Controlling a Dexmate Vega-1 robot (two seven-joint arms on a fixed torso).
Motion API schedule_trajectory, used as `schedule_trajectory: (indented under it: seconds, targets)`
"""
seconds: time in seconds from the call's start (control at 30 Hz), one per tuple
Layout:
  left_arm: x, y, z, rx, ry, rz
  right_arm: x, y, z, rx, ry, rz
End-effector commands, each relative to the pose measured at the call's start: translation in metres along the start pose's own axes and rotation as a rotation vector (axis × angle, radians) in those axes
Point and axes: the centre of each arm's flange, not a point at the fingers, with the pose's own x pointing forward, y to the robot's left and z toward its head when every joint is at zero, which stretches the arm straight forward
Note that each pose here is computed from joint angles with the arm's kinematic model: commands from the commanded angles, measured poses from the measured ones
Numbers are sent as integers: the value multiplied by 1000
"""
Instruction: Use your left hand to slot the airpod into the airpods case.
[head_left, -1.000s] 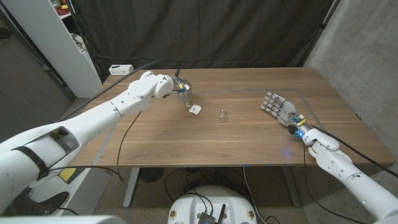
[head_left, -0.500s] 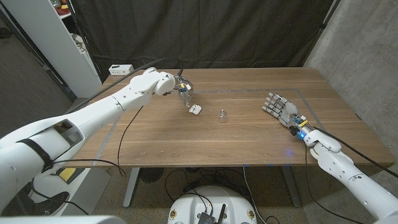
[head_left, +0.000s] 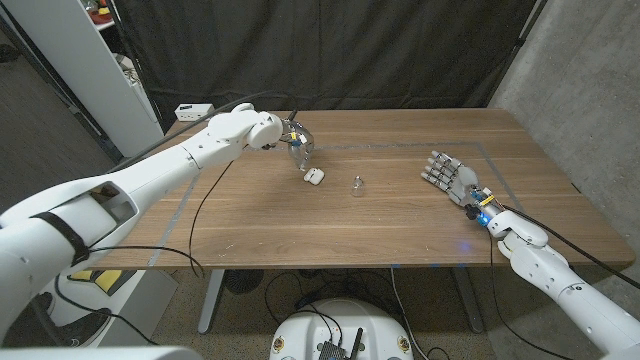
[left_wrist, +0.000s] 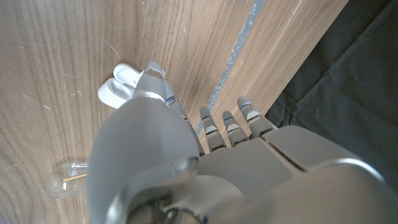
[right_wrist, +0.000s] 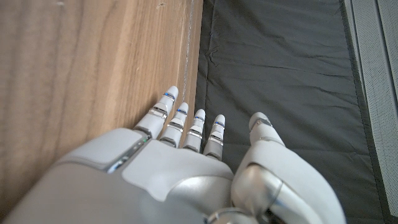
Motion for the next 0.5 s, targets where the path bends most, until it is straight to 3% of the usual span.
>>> schedule_trajectory:
  seconds: [0.03,0.5]
  targets:
    - [1,8,-2,57,-28,-8,-7,3,-3,-10,-16,-9]
    - [-1,4,19,100,-32,13,-26,-2,-9,-12,-41,-26]
